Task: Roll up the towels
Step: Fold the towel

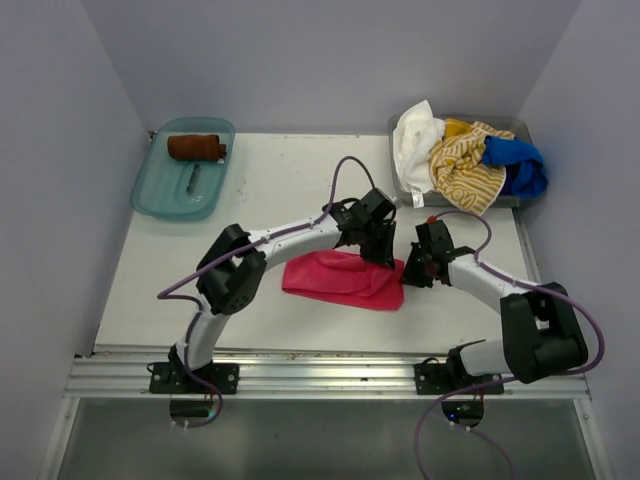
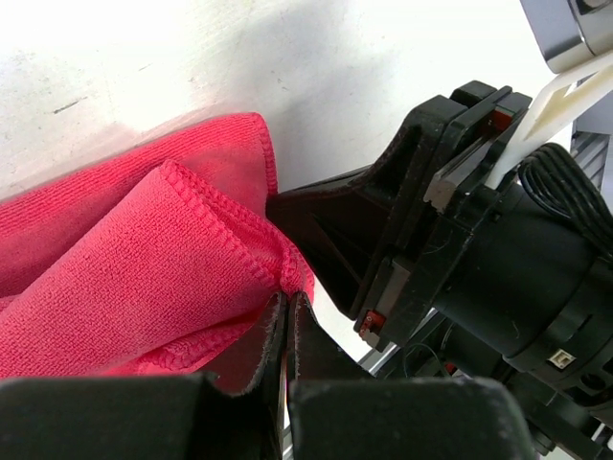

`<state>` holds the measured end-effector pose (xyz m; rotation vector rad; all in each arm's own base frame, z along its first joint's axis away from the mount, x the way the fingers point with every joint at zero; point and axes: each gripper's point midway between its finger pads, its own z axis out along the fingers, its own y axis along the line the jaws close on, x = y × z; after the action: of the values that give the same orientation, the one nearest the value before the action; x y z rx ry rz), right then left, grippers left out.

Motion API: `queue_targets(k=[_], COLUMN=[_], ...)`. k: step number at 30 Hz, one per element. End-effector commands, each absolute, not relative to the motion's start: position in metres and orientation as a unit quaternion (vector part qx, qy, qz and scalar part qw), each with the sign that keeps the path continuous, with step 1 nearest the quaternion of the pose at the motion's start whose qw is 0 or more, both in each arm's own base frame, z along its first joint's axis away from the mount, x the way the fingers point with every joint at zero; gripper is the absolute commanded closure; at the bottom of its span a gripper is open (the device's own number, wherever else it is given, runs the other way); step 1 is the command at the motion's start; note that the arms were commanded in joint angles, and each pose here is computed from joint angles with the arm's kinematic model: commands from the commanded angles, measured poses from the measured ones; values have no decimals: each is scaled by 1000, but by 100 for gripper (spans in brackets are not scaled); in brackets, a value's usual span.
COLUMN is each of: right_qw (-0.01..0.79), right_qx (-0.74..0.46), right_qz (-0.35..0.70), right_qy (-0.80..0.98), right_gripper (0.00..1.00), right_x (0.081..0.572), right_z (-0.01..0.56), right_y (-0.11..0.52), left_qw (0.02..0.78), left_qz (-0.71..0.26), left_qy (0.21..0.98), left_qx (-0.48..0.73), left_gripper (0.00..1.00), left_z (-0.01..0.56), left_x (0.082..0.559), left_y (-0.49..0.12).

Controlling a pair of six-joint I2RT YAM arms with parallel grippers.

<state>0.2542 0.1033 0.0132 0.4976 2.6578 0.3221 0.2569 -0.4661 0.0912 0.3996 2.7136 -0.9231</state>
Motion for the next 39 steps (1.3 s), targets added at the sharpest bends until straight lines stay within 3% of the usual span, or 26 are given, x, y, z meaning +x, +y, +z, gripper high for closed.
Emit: queue_targets(k=[1, 15, 18, 21, 23, 24, 26, 30, 34, 39], right_qw=[197, 195, 196, 209, 227, 232, 251, 275, 284, 289], right_qx=[184, 183, 183, 187, 189, 189, 185, 182, 168, 152], right_qz=[93, 92, 87, 79, 70, 66, 59, 69, 116, 159], right_qy=[959, 959, 959, 957, 953, 952, 948, 942, 937, 932], right_gripper=[91, 91, 91, 88, 83, 80, 71, 62, 61, 60], right_x=[246, 243, 242, 238, 236, 234, 232, 233, 241, 252], right_z=[4, 4, 7, 18, 32, 36, 51, 75, 94, 107], right_y=[96, 95, 92, 86, 80, 77, 70, 70, 88, 120], left_qw=[130, 103, 94, 112, 130, 134, 161, 191, 233, 238], left_qz=[-366, -364, -360, -358, -363, -360, -366, -354, -352, -333], left_qy=[910, 914, 916, 914, 908, 908, 900, 897, 893, 907], left_qx=[142, 144, 149, 154, 164, 165, 174, 181, 157, 97], left_gripper=[100, 99, 85, 56, 52, 39, 31, 30, 34, 40], left_z=[115, 96, 93, 107, 126, 131, 162, 187, 218, 197], left_x=[258, 251, 250, 252, 252, 252, 252, 253, 259, 275], left_y=[-492, -502, -502, -497, -494, -490, -483, -465, -424, -356])
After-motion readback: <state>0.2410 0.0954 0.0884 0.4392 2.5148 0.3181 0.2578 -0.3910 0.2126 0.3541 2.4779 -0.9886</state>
